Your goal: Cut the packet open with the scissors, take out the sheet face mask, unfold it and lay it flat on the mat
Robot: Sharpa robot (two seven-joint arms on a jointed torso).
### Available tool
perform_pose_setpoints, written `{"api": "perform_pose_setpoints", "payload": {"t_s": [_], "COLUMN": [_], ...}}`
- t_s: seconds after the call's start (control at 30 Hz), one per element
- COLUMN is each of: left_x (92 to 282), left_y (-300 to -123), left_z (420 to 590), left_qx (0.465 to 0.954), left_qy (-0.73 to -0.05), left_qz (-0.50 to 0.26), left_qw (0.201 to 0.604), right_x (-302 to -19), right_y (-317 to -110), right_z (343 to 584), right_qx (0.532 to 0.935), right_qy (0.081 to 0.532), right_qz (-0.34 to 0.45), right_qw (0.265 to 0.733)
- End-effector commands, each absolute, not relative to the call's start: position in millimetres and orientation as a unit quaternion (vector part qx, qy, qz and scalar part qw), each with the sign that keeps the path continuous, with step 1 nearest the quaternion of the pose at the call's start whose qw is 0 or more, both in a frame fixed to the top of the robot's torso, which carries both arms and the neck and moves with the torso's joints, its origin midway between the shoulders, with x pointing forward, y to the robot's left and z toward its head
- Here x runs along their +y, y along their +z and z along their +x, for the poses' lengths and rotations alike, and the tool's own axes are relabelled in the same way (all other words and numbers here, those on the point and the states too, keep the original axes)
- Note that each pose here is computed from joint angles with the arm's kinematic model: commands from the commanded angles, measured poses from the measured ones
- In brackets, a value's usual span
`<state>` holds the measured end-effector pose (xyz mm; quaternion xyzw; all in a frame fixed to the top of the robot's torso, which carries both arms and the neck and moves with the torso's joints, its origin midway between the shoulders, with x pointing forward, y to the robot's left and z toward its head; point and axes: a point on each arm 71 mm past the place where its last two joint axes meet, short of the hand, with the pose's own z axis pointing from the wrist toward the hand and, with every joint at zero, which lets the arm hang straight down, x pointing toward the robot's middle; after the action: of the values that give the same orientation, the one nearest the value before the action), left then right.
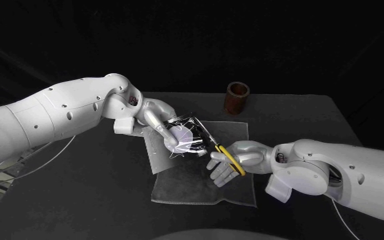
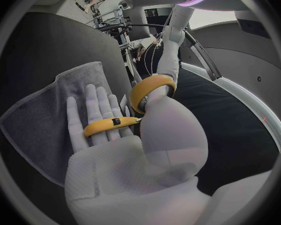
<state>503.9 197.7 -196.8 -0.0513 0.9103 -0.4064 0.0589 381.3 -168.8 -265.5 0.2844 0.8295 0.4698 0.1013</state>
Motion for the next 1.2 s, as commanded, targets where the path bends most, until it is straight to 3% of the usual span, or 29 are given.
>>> {"api": "perform_pose_setpoints", "payload": {"t_s": [0.03,0.6,1.2], "left_x": [196.0,195.6,192.8], "left_y": [-196.4,-196.5,-196.6], "left_z": [501.5,500.6,497.8], "left_qx": [0.912,0.912,0.914], "left_qy": [-0.406,-0.405,-0.403], "left_qz": [-0.040,-0.037,-0.029], "left_qw": [0.050,0.049,0.042], "right_x": [-166,-166,-161], "right_y": [-266,-267,-264], "right_z": [378,377,391], "right_qx": [0.834,0.840,0.826], "right_qy": [0.475,0.474,0.491], "right_qz": [0.271,0.260,0.265], "right_qw": [0.072,0.054,0.080]}}
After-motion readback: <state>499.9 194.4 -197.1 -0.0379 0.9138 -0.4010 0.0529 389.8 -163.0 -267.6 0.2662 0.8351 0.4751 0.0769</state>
